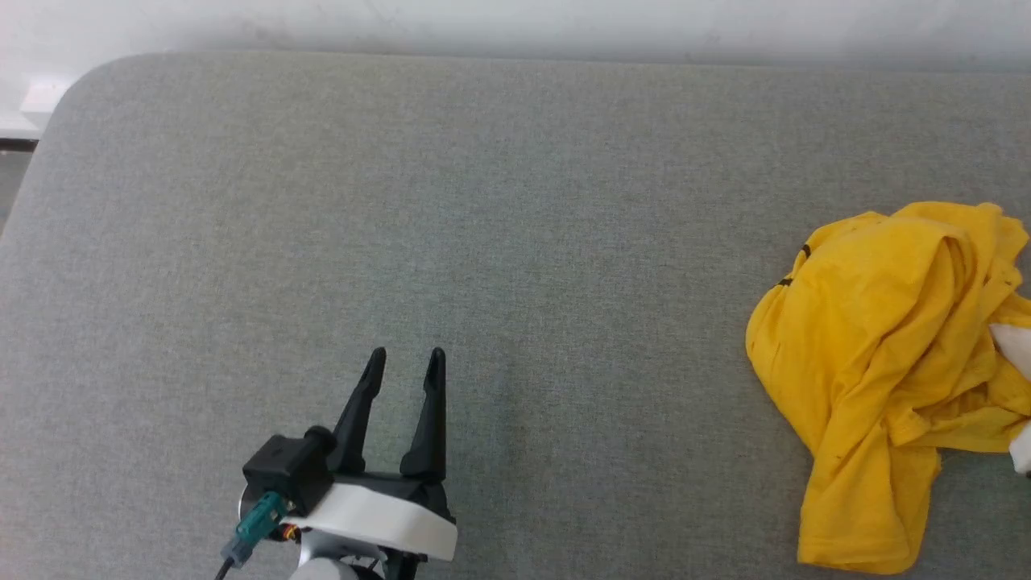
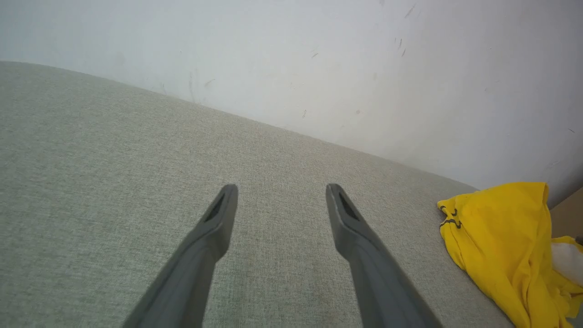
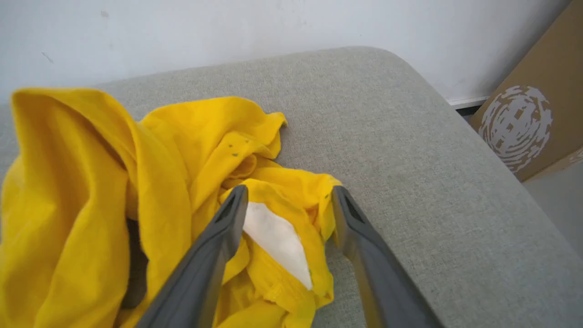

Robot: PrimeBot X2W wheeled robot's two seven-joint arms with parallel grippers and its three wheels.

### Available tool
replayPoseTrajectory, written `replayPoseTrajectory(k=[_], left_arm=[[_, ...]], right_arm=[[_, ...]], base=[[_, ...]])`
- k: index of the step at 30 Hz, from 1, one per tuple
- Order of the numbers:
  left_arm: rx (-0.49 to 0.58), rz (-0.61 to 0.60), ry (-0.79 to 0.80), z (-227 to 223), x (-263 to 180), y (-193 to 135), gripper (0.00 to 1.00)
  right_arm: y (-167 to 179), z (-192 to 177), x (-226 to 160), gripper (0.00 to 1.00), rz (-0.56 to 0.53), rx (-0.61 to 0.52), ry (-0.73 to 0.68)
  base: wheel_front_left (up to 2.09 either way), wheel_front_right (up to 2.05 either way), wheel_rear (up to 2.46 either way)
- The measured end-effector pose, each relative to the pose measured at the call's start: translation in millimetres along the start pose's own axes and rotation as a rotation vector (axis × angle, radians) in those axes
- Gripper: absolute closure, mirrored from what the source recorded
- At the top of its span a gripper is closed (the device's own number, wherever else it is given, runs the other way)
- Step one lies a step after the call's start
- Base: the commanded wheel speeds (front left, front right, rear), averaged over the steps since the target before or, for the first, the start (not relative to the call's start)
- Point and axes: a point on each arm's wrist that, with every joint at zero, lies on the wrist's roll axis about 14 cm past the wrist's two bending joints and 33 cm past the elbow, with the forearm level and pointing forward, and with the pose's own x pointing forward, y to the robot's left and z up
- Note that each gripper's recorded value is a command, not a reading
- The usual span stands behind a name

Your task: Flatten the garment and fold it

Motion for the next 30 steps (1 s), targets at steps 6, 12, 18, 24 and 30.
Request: replayPoseTrajectory(k=[6, 12, 18, 24, 30], left_arm=[[0.004, -0.010, -0.008, 3, -7, -3, 0.00], [0.006, -0.021, -0.016, 6, -18, -5, 0.00], [0.001, -0.011, -0.004, 3, -26, -3, 0.00], [0.000, -0.012, -0.004, 3, -26, -3, 0.00], [0.000, -0.002, 0.006, 0, -26, -1, 0.00]], right_arm=[[22, 57, -20, 0.00, 0.079, 0.028, -0.261], [23, 51, -53, 0.00, 0.132, 0.079, -0.340], [21, 2, -74, 0.00, 0.156, 0.138, -0.251], [34, 3, -71, 0.00, 0.184, 0.102, -0.247], [60, 35, -49, 0.00, 0.225, 0.015, -0.248]], base=[[0.00, 0.00, 0.00], [0.00, 0.00, 0.00], [0.00, 0.00, 0.00], [0.00, 0.00, 0.00], [0.00, 0.00, 0.00]])
